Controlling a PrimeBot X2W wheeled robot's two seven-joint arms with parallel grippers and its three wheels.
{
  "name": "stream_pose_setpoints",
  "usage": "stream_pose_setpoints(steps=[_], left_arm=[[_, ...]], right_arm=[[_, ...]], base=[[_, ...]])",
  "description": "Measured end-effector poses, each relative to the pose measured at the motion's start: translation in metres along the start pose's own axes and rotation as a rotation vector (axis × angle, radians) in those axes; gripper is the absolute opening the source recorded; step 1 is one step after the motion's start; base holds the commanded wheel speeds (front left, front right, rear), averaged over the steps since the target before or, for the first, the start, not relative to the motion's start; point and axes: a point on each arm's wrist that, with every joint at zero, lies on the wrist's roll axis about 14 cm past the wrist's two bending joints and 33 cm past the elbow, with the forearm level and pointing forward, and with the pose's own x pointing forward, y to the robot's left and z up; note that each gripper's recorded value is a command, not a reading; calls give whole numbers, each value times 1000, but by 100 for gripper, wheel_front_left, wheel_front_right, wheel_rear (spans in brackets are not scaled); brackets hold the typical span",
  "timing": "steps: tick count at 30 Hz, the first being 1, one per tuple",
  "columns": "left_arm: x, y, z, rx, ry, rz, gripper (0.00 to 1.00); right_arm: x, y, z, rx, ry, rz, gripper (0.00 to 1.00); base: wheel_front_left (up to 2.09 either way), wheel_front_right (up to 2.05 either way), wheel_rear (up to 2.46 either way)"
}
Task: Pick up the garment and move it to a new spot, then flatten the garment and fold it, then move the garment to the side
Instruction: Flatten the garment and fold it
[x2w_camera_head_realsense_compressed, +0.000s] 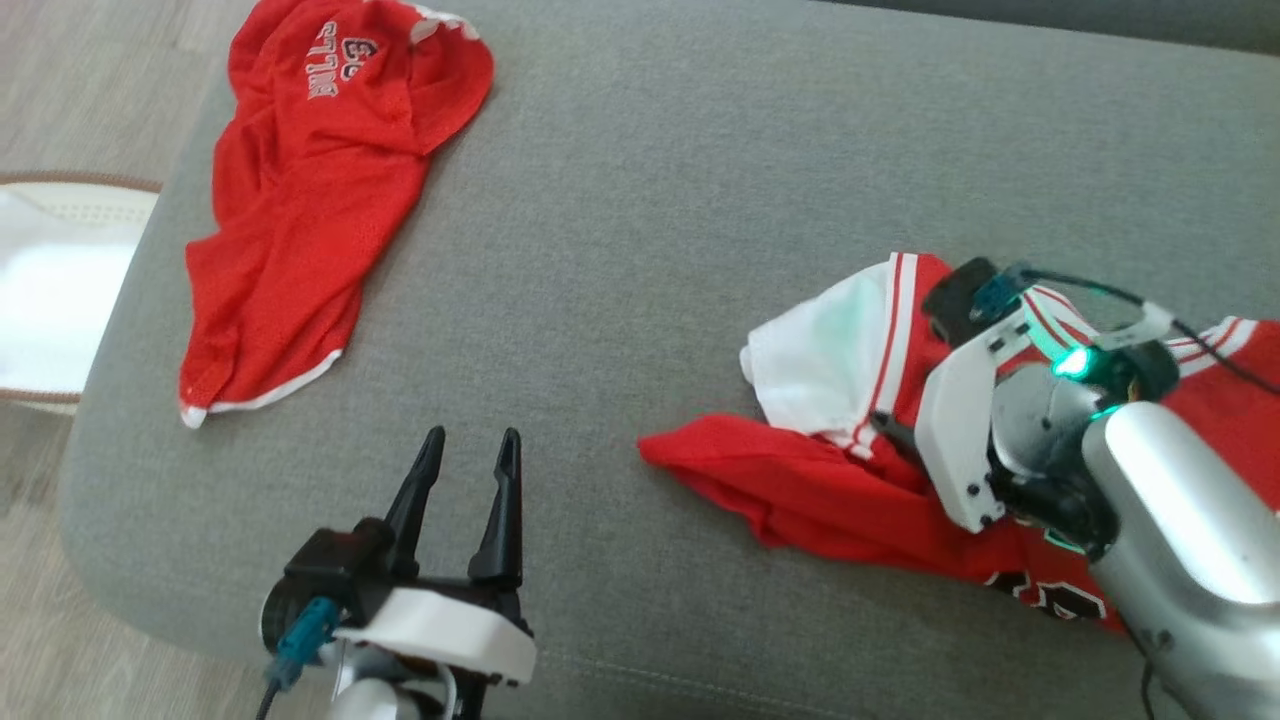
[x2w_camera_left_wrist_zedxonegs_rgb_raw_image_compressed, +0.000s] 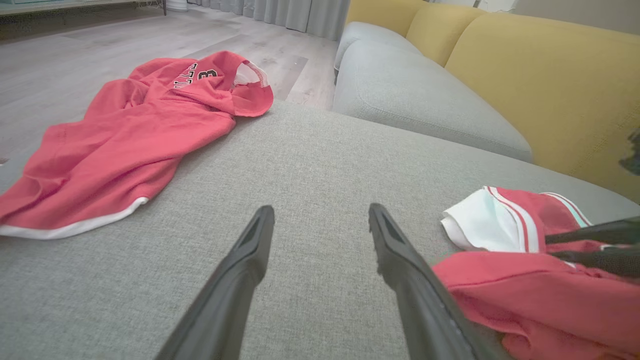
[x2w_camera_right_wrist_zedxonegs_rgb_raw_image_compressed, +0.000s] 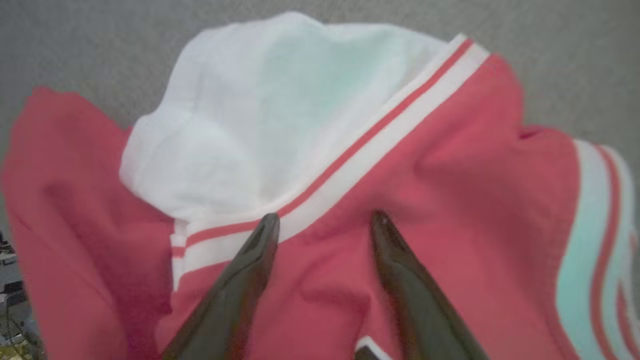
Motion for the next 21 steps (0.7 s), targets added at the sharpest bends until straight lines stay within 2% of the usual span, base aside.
stream_pose_setpoints(steps=[3,6,9,14,21], left_arm=[[2,0,2,3,-6,4,100],[3,1,2,-5,-5,12,100],[4,0,3,-5,-8,8,100],[6,-3,7,-3,-23,-7,100],[5,-13,16,-2,-53,-45,100]], right_arm=[[9,7,-8,12,40,39,0],[9,7,-4,42,19,55,0],[0,0,18,112,-100,54,0],[-36,2,78,208,-364,91,0],[-102,15,130,214,-626,125,0]], base=[[0,0,0],[0,0,0],[0,0,0],[0,0,0],[0,0,0]])
